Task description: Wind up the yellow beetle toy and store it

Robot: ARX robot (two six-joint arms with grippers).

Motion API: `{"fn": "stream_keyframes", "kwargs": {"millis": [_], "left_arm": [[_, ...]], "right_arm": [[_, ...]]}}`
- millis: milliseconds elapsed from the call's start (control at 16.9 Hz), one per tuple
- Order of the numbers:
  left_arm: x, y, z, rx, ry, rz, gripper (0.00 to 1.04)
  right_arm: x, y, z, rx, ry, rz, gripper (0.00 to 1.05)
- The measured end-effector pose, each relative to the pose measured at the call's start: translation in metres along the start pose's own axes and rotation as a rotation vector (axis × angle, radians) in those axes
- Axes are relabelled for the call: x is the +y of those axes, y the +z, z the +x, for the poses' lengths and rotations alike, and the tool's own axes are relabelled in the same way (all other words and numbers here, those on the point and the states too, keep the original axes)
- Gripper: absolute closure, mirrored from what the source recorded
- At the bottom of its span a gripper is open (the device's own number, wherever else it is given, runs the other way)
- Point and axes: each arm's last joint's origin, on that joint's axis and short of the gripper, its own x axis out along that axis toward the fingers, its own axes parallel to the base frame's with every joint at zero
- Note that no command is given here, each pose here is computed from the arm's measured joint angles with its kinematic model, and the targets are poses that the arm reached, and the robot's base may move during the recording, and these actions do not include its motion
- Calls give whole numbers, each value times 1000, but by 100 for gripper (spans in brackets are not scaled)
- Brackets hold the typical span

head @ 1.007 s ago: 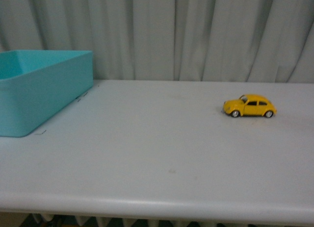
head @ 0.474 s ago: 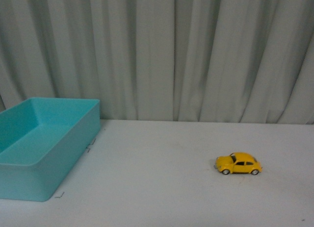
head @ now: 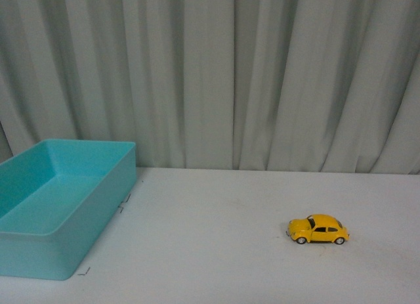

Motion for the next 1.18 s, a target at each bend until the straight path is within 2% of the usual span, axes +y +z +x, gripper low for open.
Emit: {"fn": "stream_keyframes", "kwargs": {"millis": [1185], "left_arm": [[0,0,0,0,0,0,7]], "right_arm": [[0,0,0,0,0,0,6]]}}
